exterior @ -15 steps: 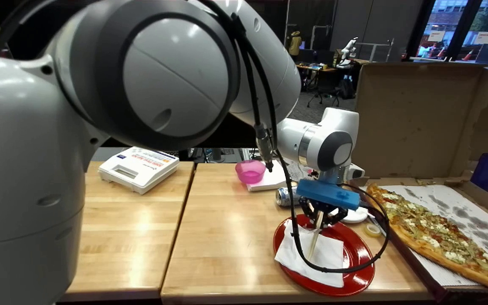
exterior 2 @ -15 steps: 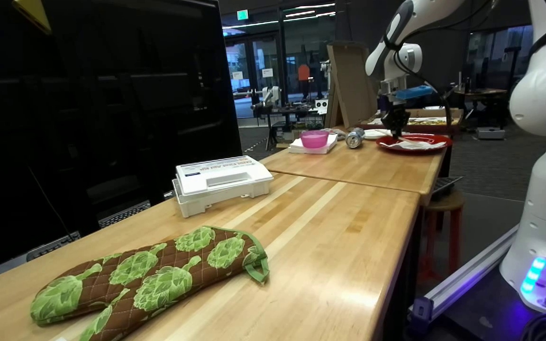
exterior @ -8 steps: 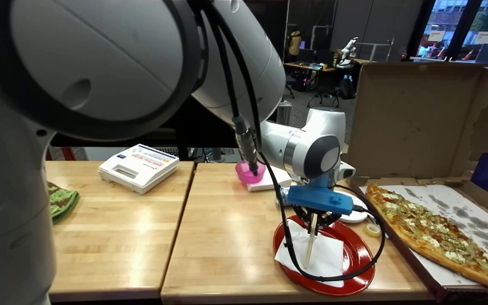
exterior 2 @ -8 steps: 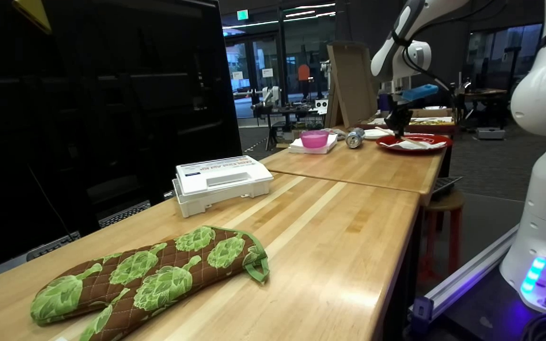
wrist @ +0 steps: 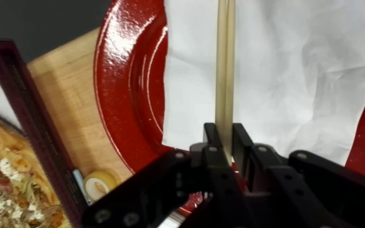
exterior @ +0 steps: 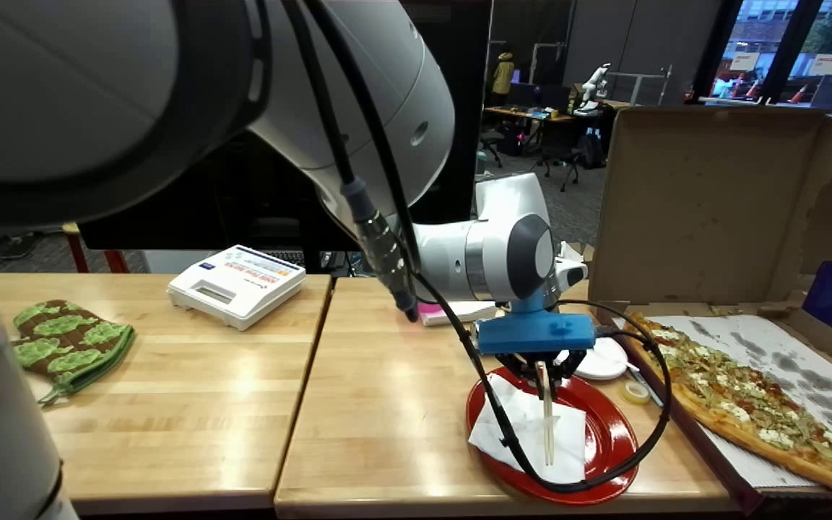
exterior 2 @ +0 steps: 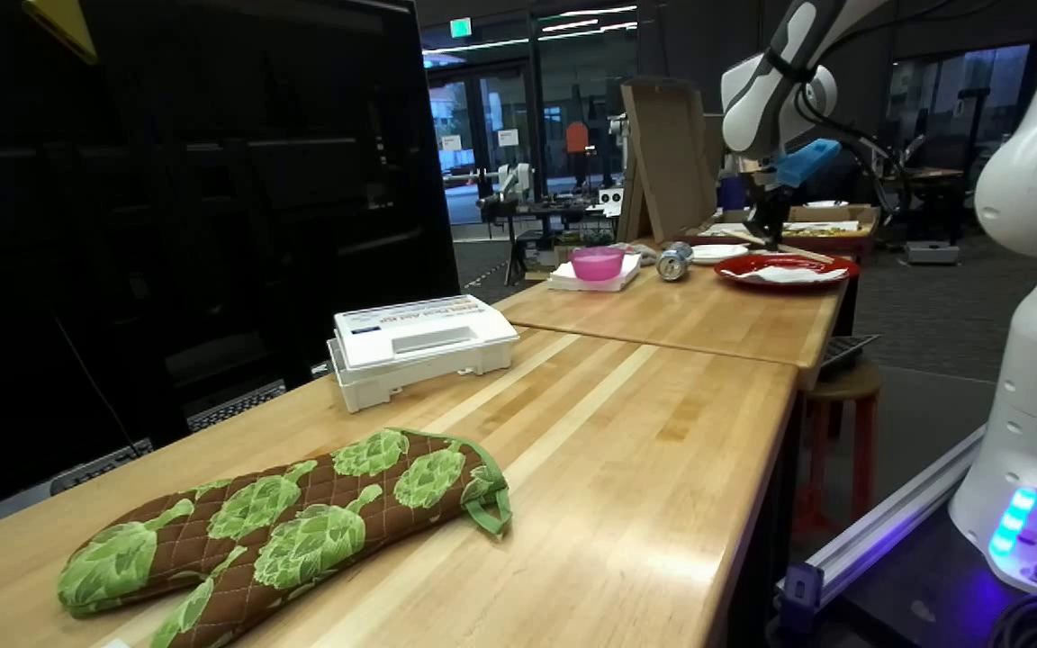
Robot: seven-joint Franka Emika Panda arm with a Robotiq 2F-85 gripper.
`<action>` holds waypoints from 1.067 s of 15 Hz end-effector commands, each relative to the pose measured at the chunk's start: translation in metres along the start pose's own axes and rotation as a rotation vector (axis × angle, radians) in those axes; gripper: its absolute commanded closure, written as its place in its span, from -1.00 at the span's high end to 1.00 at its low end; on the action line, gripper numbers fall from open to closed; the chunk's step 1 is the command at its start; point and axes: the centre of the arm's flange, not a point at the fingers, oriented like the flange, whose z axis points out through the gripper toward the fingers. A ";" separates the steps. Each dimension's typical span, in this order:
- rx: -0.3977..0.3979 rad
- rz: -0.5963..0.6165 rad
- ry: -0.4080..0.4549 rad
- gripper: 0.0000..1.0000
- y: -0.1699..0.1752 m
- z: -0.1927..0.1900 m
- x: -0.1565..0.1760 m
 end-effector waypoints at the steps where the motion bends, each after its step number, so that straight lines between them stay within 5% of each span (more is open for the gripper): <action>1: -0.079 -0.015 0.034 -0.93 -0.018 -0.024 -0.030; 16: -0.023 -0.137 0.098 -0.93 -0.160 -0.032 -0.054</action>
